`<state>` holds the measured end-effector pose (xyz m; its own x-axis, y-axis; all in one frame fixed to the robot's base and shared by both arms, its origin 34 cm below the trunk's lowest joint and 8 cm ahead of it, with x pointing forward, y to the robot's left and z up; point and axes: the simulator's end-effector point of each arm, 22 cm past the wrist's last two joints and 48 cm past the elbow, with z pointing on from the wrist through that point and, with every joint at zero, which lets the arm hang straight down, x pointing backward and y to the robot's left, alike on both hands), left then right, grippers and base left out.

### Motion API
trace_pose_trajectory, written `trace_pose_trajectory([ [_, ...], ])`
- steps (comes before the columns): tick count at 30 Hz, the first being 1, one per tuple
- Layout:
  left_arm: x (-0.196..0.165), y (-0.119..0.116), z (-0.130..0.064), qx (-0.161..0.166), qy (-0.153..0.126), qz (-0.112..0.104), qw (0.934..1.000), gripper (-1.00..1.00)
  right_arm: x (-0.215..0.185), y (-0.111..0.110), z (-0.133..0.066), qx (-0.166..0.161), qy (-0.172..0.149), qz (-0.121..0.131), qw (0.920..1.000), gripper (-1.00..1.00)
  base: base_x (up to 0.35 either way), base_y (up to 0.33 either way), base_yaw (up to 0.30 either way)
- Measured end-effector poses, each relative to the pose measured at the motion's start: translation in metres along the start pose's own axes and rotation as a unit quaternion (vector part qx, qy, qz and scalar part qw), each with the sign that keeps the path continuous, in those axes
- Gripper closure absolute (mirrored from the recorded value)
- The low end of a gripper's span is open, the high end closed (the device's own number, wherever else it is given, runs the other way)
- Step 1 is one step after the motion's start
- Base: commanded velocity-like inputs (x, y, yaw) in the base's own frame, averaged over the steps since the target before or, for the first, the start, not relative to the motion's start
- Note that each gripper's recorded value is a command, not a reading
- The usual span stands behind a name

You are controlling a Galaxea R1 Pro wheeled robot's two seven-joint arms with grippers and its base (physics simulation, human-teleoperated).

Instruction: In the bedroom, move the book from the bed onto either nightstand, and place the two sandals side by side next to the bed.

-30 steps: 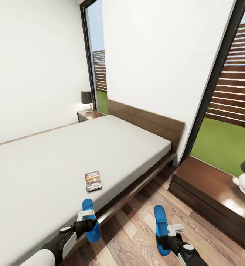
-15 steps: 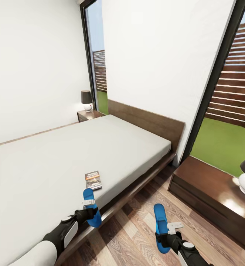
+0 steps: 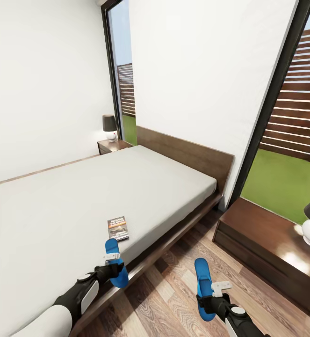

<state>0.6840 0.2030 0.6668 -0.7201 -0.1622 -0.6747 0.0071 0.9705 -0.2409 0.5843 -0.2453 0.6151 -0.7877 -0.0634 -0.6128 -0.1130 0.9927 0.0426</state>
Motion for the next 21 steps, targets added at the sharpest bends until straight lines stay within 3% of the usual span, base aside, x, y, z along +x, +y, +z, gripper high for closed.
trace_pose_trajectory([
  [12, -0.016, 0.001, 0.001, -0.003, -0.004, 0.003, 1.0, 1.0, 0.021, -0.007, -0.007, 0.009, 0.008, -0.002, 0.9999, 1.0, 0.0, 0.0, -0.005],
  [21, -0.02, 0.0, 0.001, -0.003, -0.007, 0.004, 1.0, 1.0, 0.041, -0.007, -0.012, 0.01, 0.02, -0.001, 0.9997, 1.0, 0.0, 0.0, -0.107],
])
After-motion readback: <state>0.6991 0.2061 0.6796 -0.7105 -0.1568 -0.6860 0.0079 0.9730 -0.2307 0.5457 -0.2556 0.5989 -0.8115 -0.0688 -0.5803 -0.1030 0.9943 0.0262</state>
